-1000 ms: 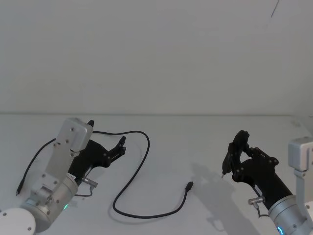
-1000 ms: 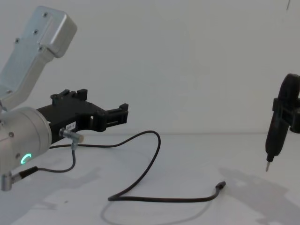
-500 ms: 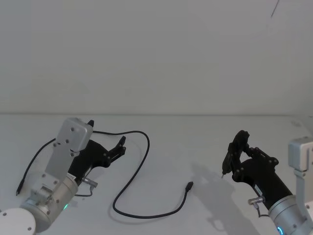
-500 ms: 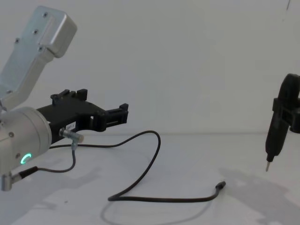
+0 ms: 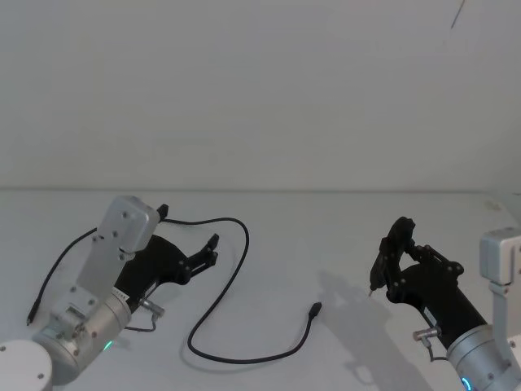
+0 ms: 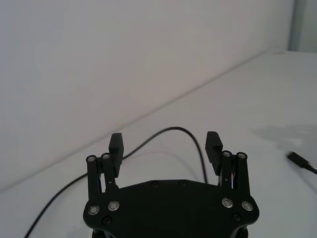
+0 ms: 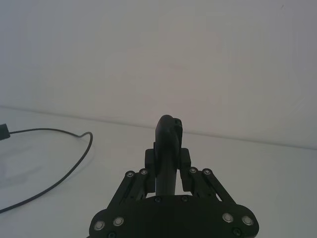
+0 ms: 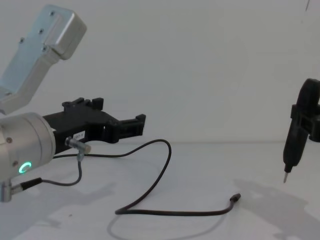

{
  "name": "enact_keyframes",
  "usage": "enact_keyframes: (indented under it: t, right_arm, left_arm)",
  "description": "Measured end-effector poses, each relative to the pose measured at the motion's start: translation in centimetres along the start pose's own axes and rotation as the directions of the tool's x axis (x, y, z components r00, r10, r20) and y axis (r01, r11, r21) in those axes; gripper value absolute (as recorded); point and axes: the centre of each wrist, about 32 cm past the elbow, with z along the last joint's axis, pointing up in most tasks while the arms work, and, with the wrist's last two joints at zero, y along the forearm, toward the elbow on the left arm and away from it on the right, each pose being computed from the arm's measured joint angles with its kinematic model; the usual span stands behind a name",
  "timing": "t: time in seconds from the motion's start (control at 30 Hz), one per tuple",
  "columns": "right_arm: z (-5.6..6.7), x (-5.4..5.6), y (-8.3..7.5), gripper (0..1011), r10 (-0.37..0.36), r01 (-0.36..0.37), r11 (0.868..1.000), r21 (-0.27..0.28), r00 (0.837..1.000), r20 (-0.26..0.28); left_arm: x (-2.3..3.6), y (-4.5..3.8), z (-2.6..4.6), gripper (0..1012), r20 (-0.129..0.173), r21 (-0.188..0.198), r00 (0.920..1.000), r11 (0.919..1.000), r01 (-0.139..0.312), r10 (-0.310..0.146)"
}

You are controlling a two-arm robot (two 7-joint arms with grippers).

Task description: Pick up the data cable with the one hand.

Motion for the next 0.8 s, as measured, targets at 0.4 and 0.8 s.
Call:
enact_keyframes:
  t: [0.4,0.8]
  right_arm:
    - [0.0,0.0,0.0,279,0.000,0.000,1.000,0.000,1.000,0.000]
    - [0.0,0.0,0.0,279,0.000,0.000,1.000,0.000,1.000,0.000]
  left_arm:
    - [1.27,1.19,1.35,1001,-0.031,0.048,0.9851,0.9841,0.171,-0.169]
    - [2.69,2.45,3.15,1001,-0.068,0.092,0.9302,0.9262,0.366,-0.361]
